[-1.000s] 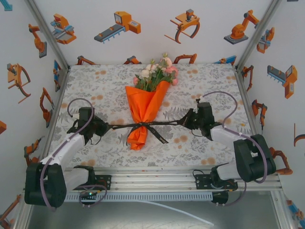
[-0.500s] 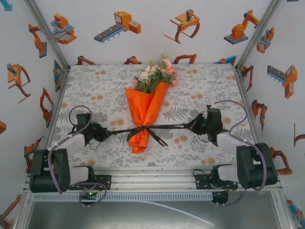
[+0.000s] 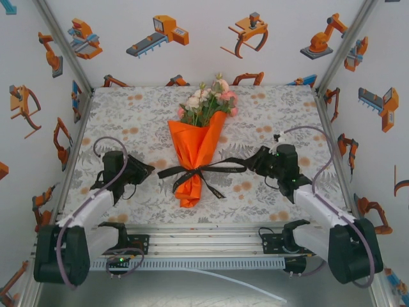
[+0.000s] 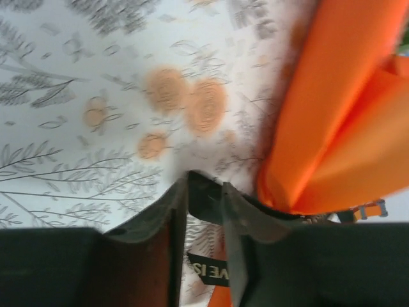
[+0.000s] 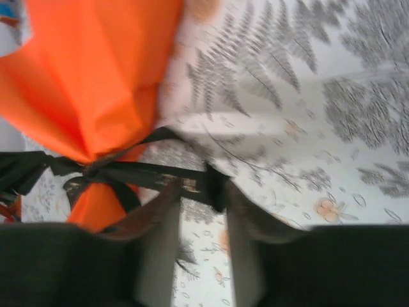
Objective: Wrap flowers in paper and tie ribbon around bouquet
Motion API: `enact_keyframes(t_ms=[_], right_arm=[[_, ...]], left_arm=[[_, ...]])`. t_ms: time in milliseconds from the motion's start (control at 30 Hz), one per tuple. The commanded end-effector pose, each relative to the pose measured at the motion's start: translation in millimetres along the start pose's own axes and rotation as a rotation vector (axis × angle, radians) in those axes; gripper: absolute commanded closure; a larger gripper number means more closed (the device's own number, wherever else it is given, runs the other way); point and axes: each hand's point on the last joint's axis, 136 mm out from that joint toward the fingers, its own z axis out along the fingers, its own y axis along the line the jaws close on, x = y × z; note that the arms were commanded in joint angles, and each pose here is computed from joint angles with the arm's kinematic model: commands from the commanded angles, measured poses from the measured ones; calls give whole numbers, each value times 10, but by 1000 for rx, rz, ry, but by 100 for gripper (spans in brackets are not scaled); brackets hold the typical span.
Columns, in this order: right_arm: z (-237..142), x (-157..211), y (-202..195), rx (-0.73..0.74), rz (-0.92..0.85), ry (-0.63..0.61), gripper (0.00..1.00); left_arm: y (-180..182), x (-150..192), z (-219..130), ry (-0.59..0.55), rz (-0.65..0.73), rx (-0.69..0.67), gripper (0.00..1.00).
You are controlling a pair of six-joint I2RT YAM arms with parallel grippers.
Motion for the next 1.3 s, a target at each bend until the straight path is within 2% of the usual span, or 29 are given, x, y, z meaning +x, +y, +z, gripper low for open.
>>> enact_keyframes(t_ms=[0, 100, 200, 300, 367, 433, 500, 567, 600, 633, 733, 900, 1033, 1200, 1267], right_arm=[[-192, -383, 190, 18, -130, -119, 54], [-386, -616, 213, 82, -205, -207, 52], [-602, -853, 31, 250, -302, -321, 50], [-851, -1043, -345, 514, -378, -441, 35], [-970, -1097, -579, 663, -417, -481, 27], [-959, -1072, -794, 742, -466, -473, 23], [-898, -1020, -987, 783, -478, -451, 18], [-782, -946, -1151, 783, -471, -407, 12], [-709, -911, -1213, 773, -466, -384, 2], [-635, -876, -1279, 768, -462, -365, 1], [-435, -837, -1382, 724, -465, -363, 1], [-236, -954, -1441, 691, -512, -405, 1], [-142, -859, -1639, 648, -516, -489, 1], [61, -843, -1639, 594, -506, -345, 1], [69, -872, -1662, 581, -487, -342, 1]], left_arm=[[-299, -269, -245, -123, 153, 35, 57], [-517, -419, -490, -202, 241, 74, 48], [-587, -623, -708, -320, 335, 44, 43], [-453, -877, -888, -473, 442, -90, 36], [-257, -1007, -961, -563, 463, -204, 31], [-65, -1076, -959, -645, 492, -284, 24], [11, -1077, -872, -689, 569, -294, 13], [89, -1074, -781, -694, 631, -331, 1], [135, -1082, -731, -681, 660, -368, 3], [186, -1103, -683, -673, 680, -409, 3], [226, -1125, -508, -662, 734, -418, 3], [266, -1168, -180, -593, 724, -302, 3], [132, -1163, -4, -559, 772, -192, 3], [116, -1196, 146, -528, 811, -187, 3], [210, -1172, 253, -538, 810, -186, 3]])
